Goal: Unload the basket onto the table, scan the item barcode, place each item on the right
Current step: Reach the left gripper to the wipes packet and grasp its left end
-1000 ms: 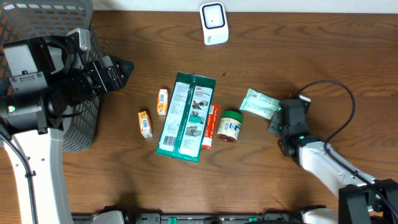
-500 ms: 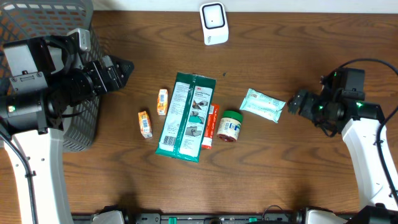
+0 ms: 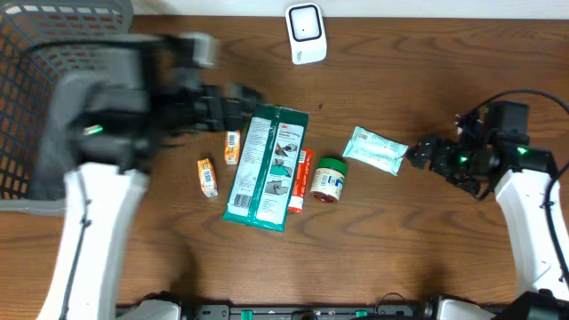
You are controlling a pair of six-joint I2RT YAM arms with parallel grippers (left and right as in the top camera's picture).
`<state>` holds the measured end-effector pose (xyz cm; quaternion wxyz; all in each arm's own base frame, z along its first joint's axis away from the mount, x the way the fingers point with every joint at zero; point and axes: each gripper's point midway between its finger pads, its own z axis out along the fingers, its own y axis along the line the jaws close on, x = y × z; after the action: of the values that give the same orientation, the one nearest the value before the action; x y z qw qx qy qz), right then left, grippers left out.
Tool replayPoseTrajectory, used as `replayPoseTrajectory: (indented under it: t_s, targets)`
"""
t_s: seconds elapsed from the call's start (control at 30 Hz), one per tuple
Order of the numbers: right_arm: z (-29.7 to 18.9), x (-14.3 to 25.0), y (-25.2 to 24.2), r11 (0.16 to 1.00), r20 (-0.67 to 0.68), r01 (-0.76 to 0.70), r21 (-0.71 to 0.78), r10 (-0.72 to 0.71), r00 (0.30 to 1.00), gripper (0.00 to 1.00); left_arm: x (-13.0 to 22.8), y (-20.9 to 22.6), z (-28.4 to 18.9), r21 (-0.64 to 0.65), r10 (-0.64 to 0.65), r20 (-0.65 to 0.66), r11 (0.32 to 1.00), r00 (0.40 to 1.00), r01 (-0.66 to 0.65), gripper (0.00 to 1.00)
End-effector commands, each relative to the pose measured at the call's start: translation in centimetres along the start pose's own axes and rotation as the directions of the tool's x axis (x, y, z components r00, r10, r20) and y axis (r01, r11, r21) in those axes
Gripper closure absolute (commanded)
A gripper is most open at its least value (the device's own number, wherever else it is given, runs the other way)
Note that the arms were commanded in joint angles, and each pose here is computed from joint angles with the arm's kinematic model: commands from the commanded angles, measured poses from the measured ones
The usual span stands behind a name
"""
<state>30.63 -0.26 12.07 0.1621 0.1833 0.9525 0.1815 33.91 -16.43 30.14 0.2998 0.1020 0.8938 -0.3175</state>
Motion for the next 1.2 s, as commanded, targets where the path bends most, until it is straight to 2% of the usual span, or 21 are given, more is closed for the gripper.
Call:
replayPoseTrajectory:
  t_s: [0.0, 0.13, 0.23, 0.37, 0.4, 0.43, 0.47, 0.57, 0.83, 1.03, 1.17]
  targets:
    - [-1.1, -0.6, 1.0, 0.988, 0.015, 0.029, -0.153, -0.027, 1.000, 0.04, -1.1, -1.4, 2.9, -0.087, 0.067, -0.020, 0.994, 0.998, -0.068, 0.01]
    - [-2.2, -1.6, -0.6, 0.981, 0.048, -0.034, -0.191, 0.044, 0.998, 0.07, -1.9, -4.3, 7.3, -0.039, 0.122, -0.084, 0.991, 0.989, -0.125, 0.01]
    - [-2.7, -1.9, -1.7, 0.980, 0.064, -0.058, -0.191, 0.072, 0.995, 0.09, -2.4, -5.4, 10.9, 0.003, 0.183, -0.082, 0.983, 0.980, -0.183, 0.02]
    - [-2.0, -1.5, -2.2, 0.978, 0.064, -0.055, -0.199, 0.068, 0.996, 0.11, -1.2, -6.2, 15.0, 0.059, 0.208, -0.122, 0.978, 0.971, -0.202, 0.01]
    - [-1.6, -1.3, -2.2, 0.978, 0.060, -0.052, -0.200, 0.065, 0.996, 0.12, -1.0, -6.2, 15.9, 0.063, 0.204, -0.125, 0.978, 0.971, -0.197, 0.22]
    - [-1.2, -1.0, -2.2, 0.978, 0.056, -0.050, -0.203, 0.062, 0.997, 0.14, -0.8, -6.3, 16.9, 0.067, 0.196, -0.129, 0.980, 0.972, -0.189, 0.37]
    - [-0.7, -0.6, -2.3, 0.978, 0.050, -0.049, -0.204, 0.060, 0.997, 0.17, -0.4, -6.3, 18.1, 0.071, 0.198, -0.138, 0.979, 0.971, -0.189, 0.62]
    - [1.2, 0.7, -2.8, 0.975, 0.030, -0.078, -0.207, 0.086, 0.996, 0.21, 0.9, -5.4, 21.8, 0.020, 0.163, -0.163, 0.987, 0.973, -0.162, 0.92]
    - [5.9, 3.9, -4.6, 0.962, 0.048, -0.154, -0.226, 0.168, 0.985, 0.16, 5.2, -5.8, 28.6, 0.031, 0.209, -0.219, 0.978, 0.953, -0.208, 0.92]
    - [7.4, 5.6, -4.7, 0.961, 0.042, -0.147, -0.233, 0.161, 0.986, 0.16, 6.7, -3.4, 31.0, -0.099, 0.225, -0.235, 0.962, 0.946, -0.253, 0.93]
    - [7.8, 6.1, -3.8, 0.964, 0.030, -0.113, -0.242, 0.124, 0.992, 0.16, 7.6, -2.4, 31.9, -0.119, 0.216, -0.258, 0.960, 0.942, -0.253, 0.93]
